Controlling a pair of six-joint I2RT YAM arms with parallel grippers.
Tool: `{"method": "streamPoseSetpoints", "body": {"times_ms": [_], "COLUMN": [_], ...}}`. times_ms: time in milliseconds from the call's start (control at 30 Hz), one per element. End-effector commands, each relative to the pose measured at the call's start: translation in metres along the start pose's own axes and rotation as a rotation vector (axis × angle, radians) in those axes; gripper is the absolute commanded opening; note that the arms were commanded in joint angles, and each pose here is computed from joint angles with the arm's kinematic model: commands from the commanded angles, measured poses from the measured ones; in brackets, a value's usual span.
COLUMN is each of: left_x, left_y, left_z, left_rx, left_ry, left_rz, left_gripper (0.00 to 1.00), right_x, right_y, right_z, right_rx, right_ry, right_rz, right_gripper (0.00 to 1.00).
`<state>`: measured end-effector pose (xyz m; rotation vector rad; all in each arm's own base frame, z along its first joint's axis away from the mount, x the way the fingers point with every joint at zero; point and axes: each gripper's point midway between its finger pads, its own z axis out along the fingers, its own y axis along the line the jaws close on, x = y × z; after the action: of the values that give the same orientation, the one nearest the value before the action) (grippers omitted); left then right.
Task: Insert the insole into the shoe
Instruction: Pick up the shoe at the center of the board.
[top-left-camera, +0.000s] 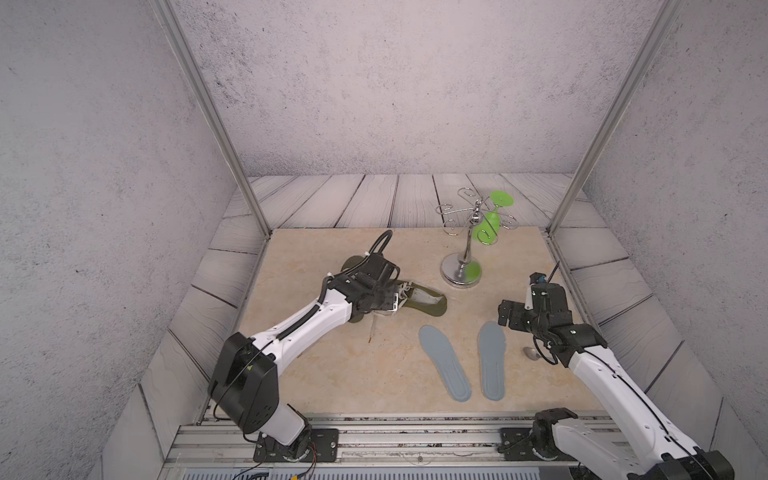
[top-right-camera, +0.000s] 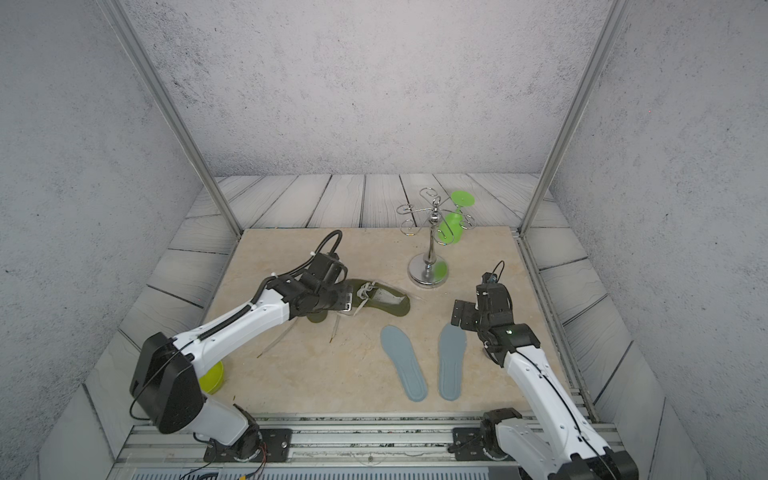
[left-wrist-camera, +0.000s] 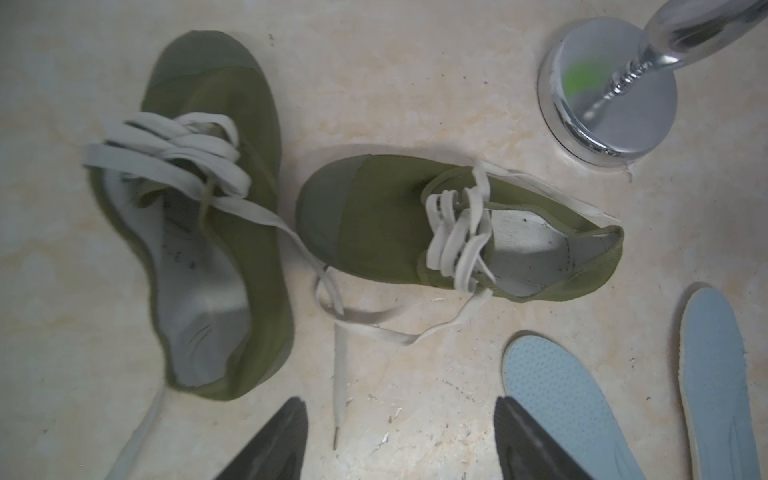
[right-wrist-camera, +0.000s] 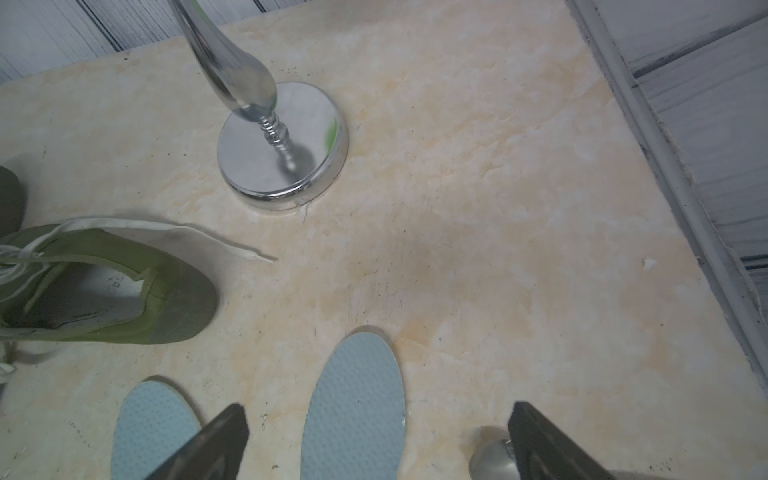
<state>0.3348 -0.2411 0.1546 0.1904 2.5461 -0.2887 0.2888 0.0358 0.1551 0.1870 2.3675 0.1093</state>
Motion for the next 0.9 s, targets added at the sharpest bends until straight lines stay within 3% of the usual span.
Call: {"method": "streamPoseSetpoints", "body": {"times_ms": [0,100,300,467,600,767,867], "left_x": [-0.009,-0.005,0.005,0.012,0.010,-0.008,-0.004], "left_y": [-0.022,-0.026,-0.050,-0.048,-0.050,-0.068,-0.074], "left_z": [0.002,0.013,0.031,0.033,0.037,0.032,0.047], "left_rx": [0.026,0.006,0.085,0.120,0.186,0.158,0.150], "left_ry": [0.018,0.086,0.184,0.142,0.053,0.020,0.032], "left_rz": [0.000,-0.022,-0.240,-0.487,-0.757,-0.813,-0.893], "left_gripper": [0.73,0.73,0.68,0.66,0.60,0.59,0.59], "right_x": [0.000,0.001,0.001,-0.001,-0.003,-0.003,-0.002], "right_y": [0.006,0.005,0.005,0.003,0.001,0.001,-0.001], "right_z": [-0.002,-0.002,0.002,0.002,0.003,0.003,0.004], "right_rx": [-0.025,-0.020,-0.016,0.001,0.012,0.017,0.025], "right_ry": [0.029,0.038,0.035,0.042,0.033,0.033,0.035], "right_rz": [-0.031,-0.045,-0.042,-0.051,-0.050,-0.054,-0.060], "right_gripper": [0.99,0.99,0.99,0.99,0.99,0.99,0.99]}}
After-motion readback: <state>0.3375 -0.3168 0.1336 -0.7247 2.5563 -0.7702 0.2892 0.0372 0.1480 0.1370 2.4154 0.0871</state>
